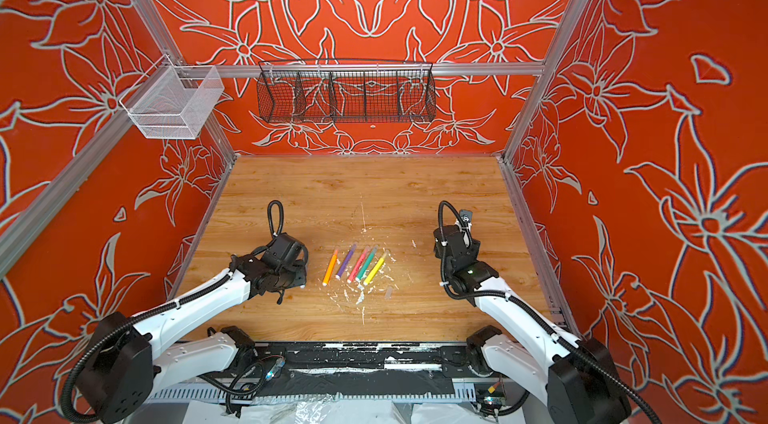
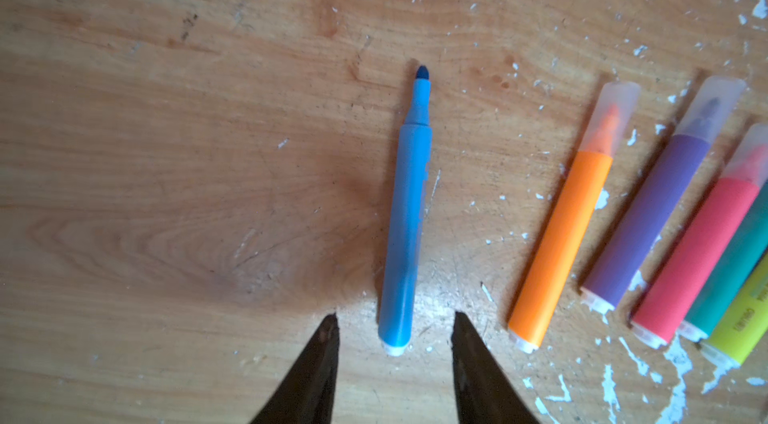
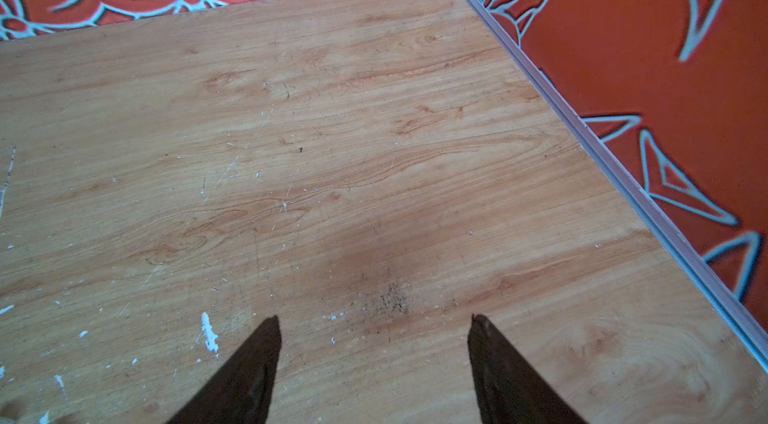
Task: Insert the pens into the pen caps
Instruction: 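Release the orange marker and move the left gripper over the blue marker, then close the left gripper on the blue marker's end and lift it upright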
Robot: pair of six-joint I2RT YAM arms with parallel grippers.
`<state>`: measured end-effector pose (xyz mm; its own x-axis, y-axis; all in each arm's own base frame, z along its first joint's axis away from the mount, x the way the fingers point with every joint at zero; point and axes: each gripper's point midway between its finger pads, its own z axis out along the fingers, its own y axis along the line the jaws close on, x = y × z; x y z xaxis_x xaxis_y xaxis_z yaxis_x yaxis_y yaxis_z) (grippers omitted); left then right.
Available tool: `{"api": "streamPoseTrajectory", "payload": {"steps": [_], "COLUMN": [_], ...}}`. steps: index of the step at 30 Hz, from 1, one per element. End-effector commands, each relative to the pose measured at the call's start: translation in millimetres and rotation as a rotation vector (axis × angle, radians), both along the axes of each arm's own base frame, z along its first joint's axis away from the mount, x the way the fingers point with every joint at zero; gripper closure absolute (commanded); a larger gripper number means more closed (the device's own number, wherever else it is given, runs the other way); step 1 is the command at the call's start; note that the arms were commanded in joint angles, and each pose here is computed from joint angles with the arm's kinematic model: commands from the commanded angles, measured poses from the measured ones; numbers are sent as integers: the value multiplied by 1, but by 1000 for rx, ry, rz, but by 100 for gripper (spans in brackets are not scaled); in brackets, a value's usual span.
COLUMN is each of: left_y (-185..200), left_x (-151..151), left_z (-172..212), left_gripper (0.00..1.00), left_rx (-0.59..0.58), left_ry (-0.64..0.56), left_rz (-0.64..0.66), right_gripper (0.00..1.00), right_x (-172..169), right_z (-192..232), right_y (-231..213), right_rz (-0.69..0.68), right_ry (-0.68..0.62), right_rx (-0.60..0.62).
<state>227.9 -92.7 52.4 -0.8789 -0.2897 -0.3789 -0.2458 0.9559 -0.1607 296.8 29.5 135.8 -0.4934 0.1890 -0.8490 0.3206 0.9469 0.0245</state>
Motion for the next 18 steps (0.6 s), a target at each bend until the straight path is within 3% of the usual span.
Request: {"api": "streamPoseTrajectory", "payload": {"steps": [1, 18], "left_y": [-2, -11], "left_x": [-3, 12], "left_z": [-10, -34], "left_gripper": [58, 69], "left_rx": [-7, 67], "left_ry": [44, 175], "left_rz": [14, -19], "right_gripper": [26, 26], "right_x": [-5, -6], "right_z": [-1, -1], "right_y": [-2, -3], "right_rz": [3, 5], "right_ry": [-11, -15], "right_rx": [7, 9]}}
